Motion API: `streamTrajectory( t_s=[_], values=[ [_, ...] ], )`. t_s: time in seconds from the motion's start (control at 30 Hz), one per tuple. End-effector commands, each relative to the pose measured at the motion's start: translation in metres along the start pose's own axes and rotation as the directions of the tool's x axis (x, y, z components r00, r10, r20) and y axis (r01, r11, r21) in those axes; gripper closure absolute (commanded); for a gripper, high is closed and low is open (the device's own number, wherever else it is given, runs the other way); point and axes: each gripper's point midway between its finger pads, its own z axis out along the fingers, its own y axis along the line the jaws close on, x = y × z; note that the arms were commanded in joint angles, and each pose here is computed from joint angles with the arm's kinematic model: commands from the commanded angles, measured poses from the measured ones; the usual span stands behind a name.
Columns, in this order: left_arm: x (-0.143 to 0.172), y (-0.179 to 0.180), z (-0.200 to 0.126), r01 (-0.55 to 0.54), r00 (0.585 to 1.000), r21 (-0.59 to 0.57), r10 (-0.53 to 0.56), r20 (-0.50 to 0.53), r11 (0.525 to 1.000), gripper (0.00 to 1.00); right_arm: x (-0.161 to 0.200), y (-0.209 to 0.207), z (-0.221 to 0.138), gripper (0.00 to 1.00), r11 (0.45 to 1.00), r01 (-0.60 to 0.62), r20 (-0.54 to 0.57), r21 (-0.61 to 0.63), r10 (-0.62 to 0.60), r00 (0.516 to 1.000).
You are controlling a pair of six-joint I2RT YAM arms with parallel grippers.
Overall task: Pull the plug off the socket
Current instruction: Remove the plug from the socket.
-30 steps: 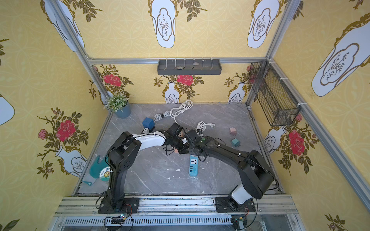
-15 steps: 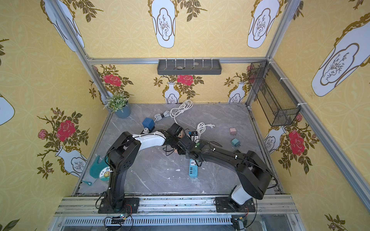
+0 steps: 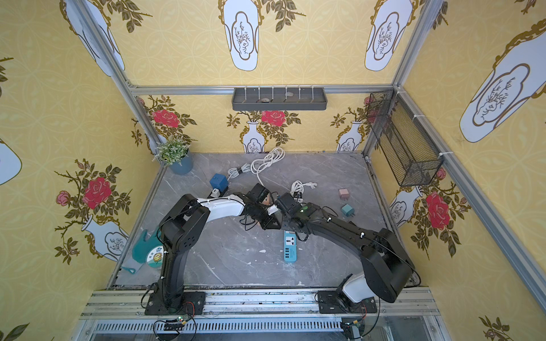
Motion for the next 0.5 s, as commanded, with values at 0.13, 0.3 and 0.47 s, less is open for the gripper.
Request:
streamTrajectory(
  t_s=[0.13,0.3,0.47],
  values=[
    [0.039,0.012,0.006,0.068,0.988,-0.072,-0.077,-0.133,0.995,1.0,-0.013,0.011,0.0,1.0,0.999,-0.035,0.043,-0.037,0.037,0.998],
    [0.031,0.006,-0.003,0.047,0.993,-0.066,-0.054,-0.106,0.997,1.0,-0.008,0.005,0.006,1.0,0.999,-0.046,0.039,-0.028,0.048,0.998],
    [0.011,-0.003,-0.028,-0.001,0.999,-0.064,-0.001,-0.039,0.998,1.0,-0.008,-0.004,0.012,1.0,0.996,-0.088,0.028,-0.021,0.088,0.996]
  ],
)
